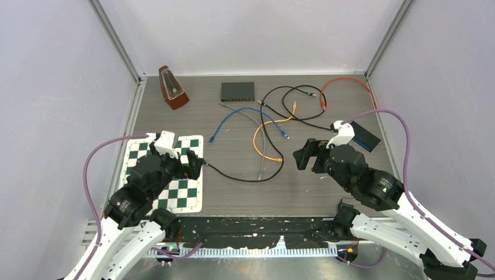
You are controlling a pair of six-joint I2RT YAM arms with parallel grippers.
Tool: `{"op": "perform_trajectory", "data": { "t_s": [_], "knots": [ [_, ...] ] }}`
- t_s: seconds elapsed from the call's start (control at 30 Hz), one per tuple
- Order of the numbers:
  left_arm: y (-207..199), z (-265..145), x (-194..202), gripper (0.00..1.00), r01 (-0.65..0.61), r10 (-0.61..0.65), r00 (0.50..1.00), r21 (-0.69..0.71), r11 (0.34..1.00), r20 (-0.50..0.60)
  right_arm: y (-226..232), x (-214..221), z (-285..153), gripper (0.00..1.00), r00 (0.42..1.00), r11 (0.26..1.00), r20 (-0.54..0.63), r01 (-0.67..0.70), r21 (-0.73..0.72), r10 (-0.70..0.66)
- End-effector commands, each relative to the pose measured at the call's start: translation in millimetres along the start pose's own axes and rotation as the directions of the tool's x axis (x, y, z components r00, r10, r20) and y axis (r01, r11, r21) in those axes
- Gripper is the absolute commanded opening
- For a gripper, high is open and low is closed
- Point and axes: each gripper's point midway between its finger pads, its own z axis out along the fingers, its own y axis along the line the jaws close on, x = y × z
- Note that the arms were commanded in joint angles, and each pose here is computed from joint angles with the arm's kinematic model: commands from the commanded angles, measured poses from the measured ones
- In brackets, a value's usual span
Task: Insert the plug into the switch port
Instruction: Pick up the connector from the center of the board.
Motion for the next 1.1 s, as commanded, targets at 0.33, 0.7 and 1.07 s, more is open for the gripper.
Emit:
{"op": "perform_trajectory", "data": {
  "t_s": [0.33, 0.7, 1.07],
  "knots": [
    [51, -5, 4, 0.99, 0.028, -0.051, 0.997, -0.326, 0.945, -0.063, 31, -17, 9, 0.97, 0.995, 0.992, 0.039, -0.086, -0.095, 0.090],
    [66, -4, 34, 1.00, 0.201, -0.275, 0.949, -0.376, 0.904, -0.153, 136, 42, 74, 0.89, 0.981, 0.909, -0.145, 0.056, -0.413, -0.126],
    [96, -15, 56, 1.00, 0.342, -0.449, 0.892, -0.566, 0.750, -0.056, 239, 129, 161, 0.64, 0.904, 0.790, -0.124, 0.282, -0.545, -0.408]
  ]
}}
